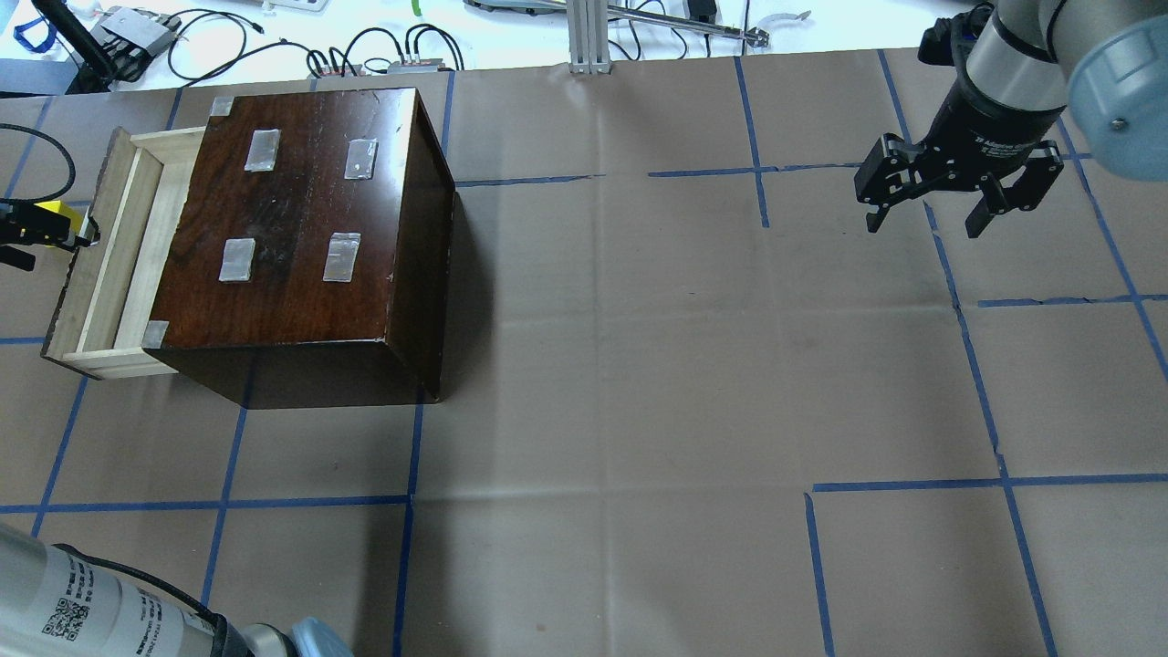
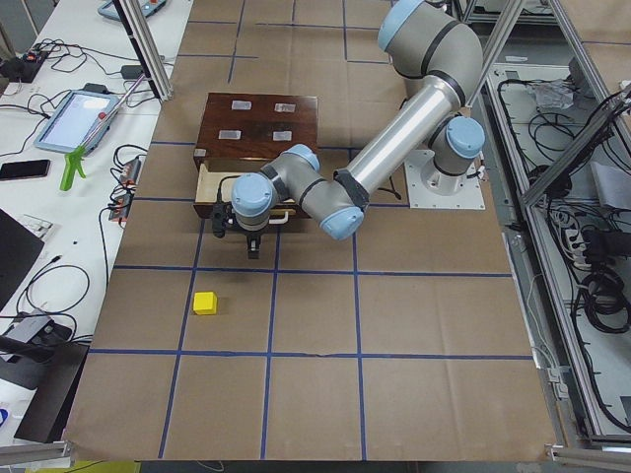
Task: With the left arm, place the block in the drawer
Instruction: 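Release the handle and move the left gripper above the yellow cube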
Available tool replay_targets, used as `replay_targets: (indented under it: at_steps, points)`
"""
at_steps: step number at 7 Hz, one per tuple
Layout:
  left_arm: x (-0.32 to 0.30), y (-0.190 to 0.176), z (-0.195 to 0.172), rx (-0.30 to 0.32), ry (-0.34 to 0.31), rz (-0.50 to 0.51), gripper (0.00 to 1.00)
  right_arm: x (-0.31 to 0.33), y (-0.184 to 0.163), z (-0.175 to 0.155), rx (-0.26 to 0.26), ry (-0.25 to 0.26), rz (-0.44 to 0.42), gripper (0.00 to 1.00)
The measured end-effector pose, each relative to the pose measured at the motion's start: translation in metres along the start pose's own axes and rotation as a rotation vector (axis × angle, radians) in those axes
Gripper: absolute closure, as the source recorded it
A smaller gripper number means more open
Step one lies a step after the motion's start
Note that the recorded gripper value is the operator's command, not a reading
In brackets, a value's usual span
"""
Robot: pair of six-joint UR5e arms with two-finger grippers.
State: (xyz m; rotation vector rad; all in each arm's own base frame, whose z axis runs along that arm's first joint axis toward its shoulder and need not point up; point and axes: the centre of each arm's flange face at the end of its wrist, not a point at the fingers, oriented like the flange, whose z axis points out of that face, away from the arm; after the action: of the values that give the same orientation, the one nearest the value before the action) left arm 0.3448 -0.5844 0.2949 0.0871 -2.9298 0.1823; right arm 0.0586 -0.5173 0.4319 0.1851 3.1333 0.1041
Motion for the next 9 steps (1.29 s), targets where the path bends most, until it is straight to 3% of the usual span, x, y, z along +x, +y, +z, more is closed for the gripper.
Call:
replay_targets:
  at_steps: [3,6,9]
  points:
    - [-0.018,-0.006,-0.013,0.009,-0.036,0.011,0.01,0.0,0.0,0.0,0.0,0.0,0.0,0.0]
    - [-0.022,-0.021,-0.051,0.038,-0.095,0.022,0.01,0.0,0.0,0.0,0.001,0.0,0.0,0.0]
    - [-0.054,-0.057,-0.062,0.063,-0.169,0.033,0.01,0.0,0.0,0.0,0.001,0.0,0.001,0.0]
